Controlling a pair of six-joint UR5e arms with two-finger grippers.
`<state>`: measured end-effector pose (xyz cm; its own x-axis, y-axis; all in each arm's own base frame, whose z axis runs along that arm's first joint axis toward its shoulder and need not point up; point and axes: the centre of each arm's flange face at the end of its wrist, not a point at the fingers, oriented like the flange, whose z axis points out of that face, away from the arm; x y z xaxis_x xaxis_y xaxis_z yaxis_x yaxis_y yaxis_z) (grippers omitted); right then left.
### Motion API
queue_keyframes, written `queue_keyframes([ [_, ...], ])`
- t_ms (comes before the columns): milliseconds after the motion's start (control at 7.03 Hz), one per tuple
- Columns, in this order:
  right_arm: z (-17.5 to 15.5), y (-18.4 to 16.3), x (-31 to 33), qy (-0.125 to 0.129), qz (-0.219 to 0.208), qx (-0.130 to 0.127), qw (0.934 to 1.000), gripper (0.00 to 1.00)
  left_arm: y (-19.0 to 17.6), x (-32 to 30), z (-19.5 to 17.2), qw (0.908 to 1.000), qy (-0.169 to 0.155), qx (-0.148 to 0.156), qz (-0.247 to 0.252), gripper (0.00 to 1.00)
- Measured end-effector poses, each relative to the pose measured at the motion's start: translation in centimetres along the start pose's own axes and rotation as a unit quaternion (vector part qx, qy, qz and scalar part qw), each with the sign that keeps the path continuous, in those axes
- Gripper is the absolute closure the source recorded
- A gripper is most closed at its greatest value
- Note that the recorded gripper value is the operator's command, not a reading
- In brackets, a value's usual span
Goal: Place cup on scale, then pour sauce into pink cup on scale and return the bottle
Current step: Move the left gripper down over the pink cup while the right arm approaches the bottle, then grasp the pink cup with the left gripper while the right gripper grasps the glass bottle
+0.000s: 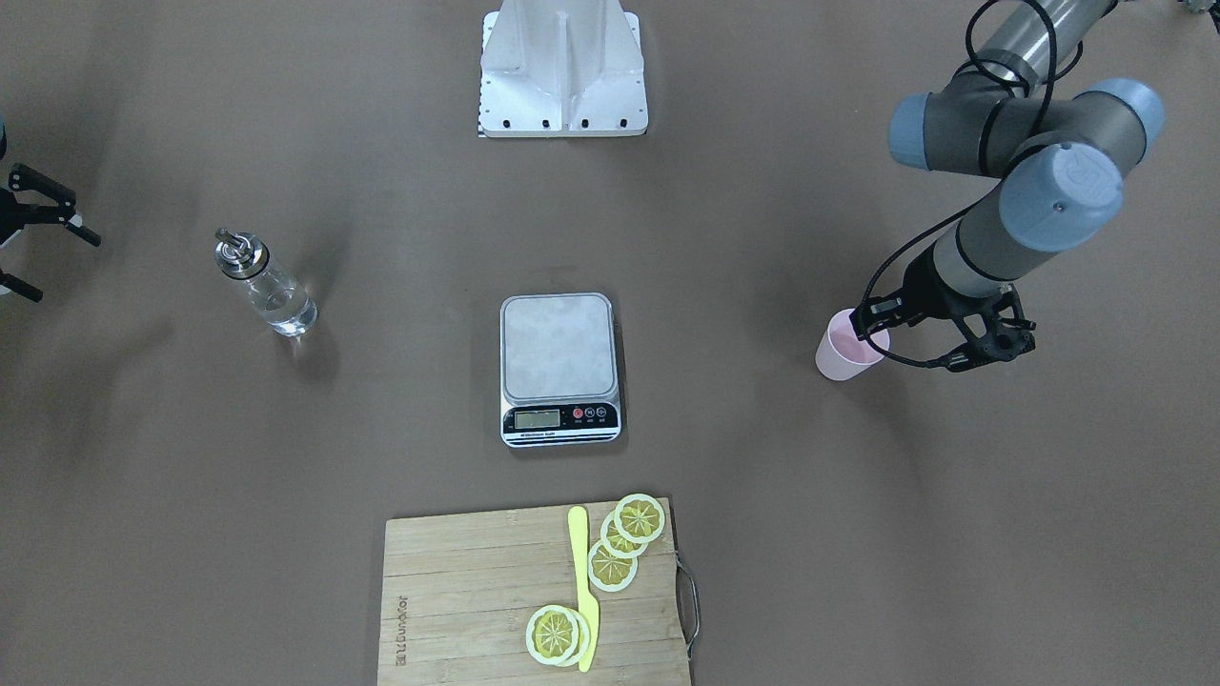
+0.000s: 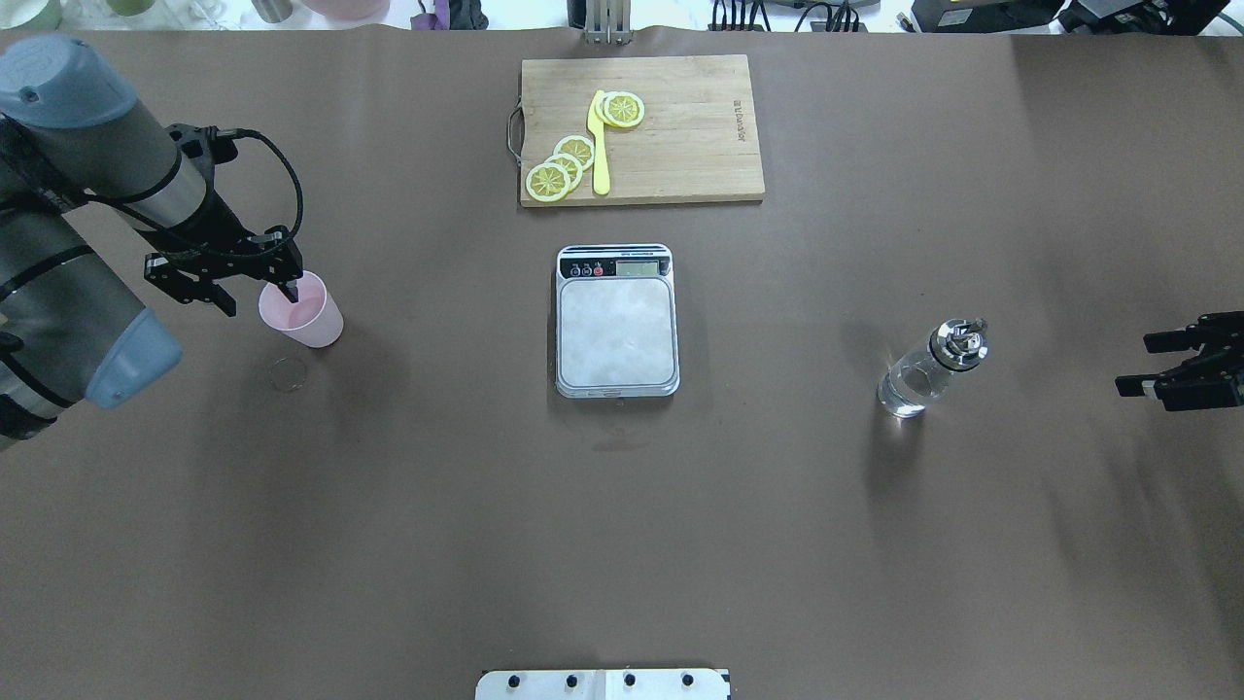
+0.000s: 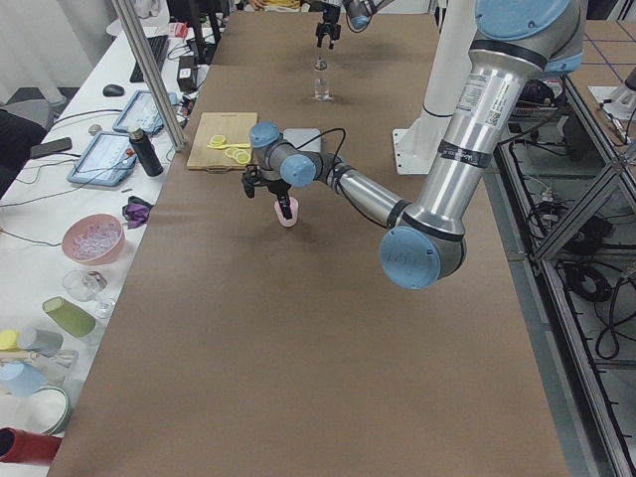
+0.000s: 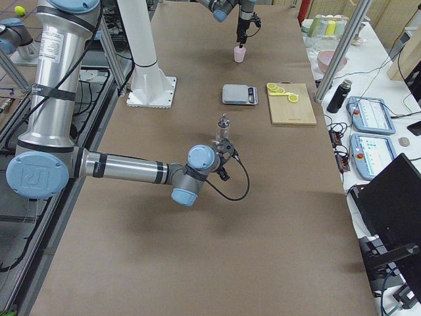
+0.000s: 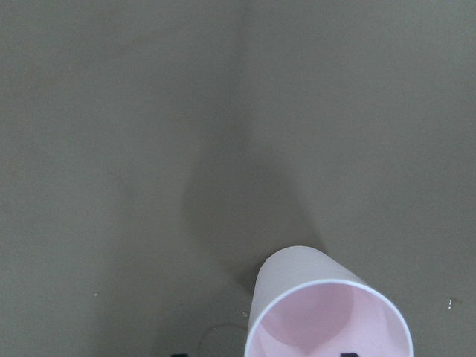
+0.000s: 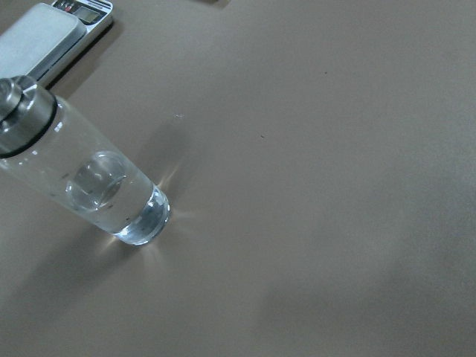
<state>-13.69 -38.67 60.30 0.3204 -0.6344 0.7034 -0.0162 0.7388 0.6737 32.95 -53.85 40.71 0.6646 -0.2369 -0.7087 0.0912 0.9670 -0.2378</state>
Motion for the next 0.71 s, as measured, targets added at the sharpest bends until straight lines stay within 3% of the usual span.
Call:
queue_keyframes([
  [285,1.2,-1.0,-1.7,-0.015,-0.014,0.036,0.9992,0.01,-0.1,0.0,0.6,1.0,0.003,0.0,0.006,0.33],
  [711,4.5,-1.8,-4.0,-0.018,-0.036,0.068,0.9969,0.01,0.2,0.4,1.4,0.9999,0.001,-0.005,0.013,0.47],
])
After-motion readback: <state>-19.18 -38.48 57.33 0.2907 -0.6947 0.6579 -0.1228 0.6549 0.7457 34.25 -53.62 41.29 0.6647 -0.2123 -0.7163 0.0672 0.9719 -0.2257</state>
